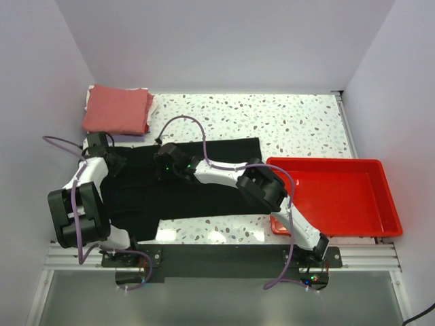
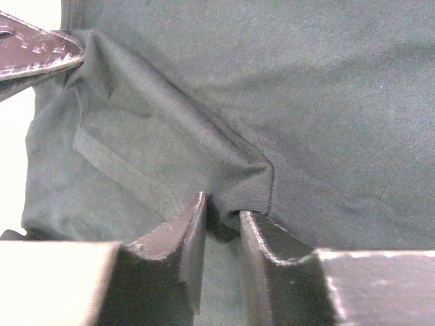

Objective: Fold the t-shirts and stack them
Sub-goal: Fold the tshirt

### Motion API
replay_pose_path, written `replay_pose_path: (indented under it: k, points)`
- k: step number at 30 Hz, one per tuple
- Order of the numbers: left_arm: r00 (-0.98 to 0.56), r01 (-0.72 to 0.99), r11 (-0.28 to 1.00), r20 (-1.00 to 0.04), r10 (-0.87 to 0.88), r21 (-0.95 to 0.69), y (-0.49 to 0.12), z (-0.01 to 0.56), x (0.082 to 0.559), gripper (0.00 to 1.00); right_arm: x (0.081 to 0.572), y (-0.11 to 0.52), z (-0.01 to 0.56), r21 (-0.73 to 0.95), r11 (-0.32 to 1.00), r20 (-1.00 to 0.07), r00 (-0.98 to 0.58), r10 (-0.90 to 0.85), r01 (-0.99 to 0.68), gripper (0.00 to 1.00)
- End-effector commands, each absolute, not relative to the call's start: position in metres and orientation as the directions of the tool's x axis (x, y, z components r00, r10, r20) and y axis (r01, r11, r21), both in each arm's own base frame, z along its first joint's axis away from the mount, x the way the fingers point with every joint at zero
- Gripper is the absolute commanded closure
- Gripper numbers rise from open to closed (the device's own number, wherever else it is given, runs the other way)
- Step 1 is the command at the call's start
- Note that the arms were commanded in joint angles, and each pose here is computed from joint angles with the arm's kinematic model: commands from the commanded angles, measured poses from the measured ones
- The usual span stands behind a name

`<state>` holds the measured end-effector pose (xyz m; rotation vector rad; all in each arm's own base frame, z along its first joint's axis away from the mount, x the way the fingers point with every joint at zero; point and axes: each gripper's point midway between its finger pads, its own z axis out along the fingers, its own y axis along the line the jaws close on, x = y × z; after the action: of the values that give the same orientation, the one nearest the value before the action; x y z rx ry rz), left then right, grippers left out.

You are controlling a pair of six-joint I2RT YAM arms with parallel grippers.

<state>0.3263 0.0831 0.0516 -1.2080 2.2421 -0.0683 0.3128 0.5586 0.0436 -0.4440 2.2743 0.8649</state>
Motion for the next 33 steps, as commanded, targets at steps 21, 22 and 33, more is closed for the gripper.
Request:
replay_pose_path:
  k: [21, 22, 33]
  points:
    - [-0.282, -0.85, 0.448, -0.481, -0.83, -0.276, 0.095, 0.086, 0.282, 1.0, 0.254, 0.538, 0.127, 0.578, 0.657, -0.489, -0.85, -0.196, -0.484, 0.86]
    - [-0.277, -0.853, 0.442, -0.477, -0.834, -0.278, 0.094, 0.087, 0.277, 1.0, 0.253, 0.537, 0.127, 0.583, 0.654, -0.48, -0.854, -0.201, -0.482, 0.86]
    - [-0.253, -0.892, 0.397, -0.487, -0.836, -0.217, 0.095, 0.084, 0.245, 0.42, 0.243, 0.521, 0.116, 0.578, 0.661, -0.442, -0.864, -0.239, -0.479, 0.41]
